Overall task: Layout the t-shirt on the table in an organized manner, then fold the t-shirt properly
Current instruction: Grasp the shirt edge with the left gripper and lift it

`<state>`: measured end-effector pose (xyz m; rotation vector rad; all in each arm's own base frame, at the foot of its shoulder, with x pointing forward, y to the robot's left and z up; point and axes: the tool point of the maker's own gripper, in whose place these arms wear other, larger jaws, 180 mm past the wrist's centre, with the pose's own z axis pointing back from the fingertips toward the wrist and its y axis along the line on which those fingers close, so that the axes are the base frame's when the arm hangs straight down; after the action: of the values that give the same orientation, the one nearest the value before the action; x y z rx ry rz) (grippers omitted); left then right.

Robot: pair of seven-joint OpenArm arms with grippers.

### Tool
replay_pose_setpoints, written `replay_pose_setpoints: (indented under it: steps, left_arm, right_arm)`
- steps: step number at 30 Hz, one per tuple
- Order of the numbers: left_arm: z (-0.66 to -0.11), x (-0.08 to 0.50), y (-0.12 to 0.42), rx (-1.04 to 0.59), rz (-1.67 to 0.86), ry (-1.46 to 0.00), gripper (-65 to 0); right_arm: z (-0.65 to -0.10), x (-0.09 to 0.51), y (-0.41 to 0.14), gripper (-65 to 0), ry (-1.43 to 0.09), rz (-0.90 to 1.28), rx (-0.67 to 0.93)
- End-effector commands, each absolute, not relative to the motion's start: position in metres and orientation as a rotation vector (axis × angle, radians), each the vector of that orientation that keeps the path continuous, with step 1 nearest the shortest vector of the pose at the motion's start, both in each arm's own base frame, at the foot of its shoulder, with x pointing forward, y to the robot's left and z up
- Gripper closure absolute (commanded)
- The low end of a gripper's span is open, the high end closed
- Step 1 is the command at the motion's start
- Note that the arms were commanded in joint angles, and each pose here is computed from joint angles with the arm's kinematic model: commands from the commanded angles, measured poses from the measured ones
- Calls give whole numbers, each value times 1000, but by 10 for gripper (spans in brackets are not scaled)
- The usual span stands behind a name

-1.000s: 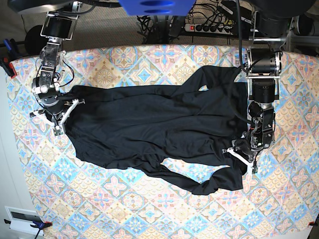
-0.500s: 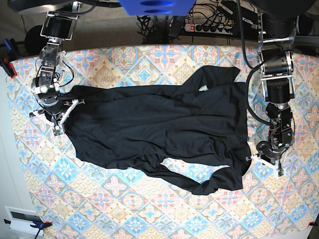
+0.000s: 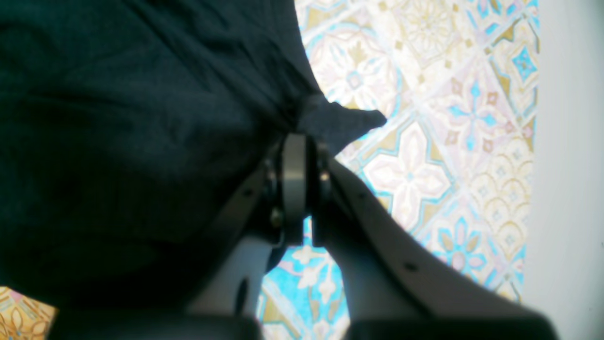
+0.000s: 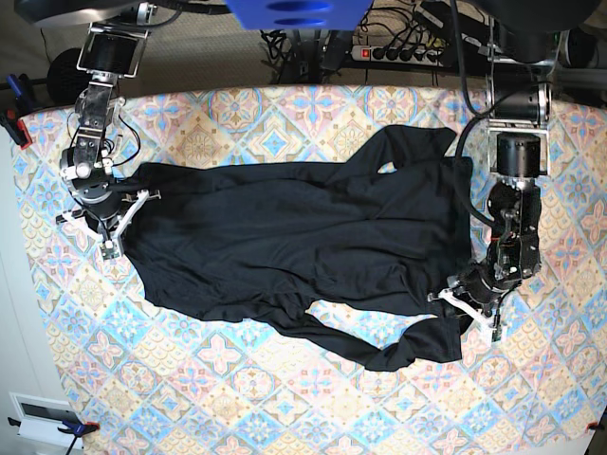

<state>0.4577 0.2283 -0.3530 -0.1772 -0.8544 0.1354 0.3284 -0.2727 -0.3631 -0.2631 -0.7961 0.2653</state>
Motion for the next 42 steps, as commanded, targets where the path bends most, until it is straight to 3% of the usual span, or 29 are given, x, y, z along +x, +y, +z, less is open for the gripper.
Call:
replay_pose_setpoints:
  steps: [1,4,7,14,20,23,27,42]
  left_arm:
    - [-334,467,235,-167,132,-908,-207]
    - [-340,464,232,-166,128,-894,-276]
    - [-353,458,235,-162,142,-866,-306]
    - [-380,456,251,-141,212,-854,-309]
    - [-395,457,229,-152,171,-822,-304]
    - [-393,463,218,-159,155,-854,-241]
    - [-386,473,225,-153,178,-881,-12]
    - [-350,495,328,-3,319,-937,-2]
  right_arm:
    - [-346,338,-277,0,-848,270,-286]
    - [-346,338,-278,0,-848,269,-287]
    - [-345,339,-278,0,-851,269,-288]
    - [-346,339,-277,0,-849,271,-286]
    - [-346,339,-277,0,-849,271,-286]
    - [-345,339,-278,0,-850,267,-288]
    - [-345,339,-278,0,-850,267,-288]
    - [-346,338,-277,0,-846,272,-286]
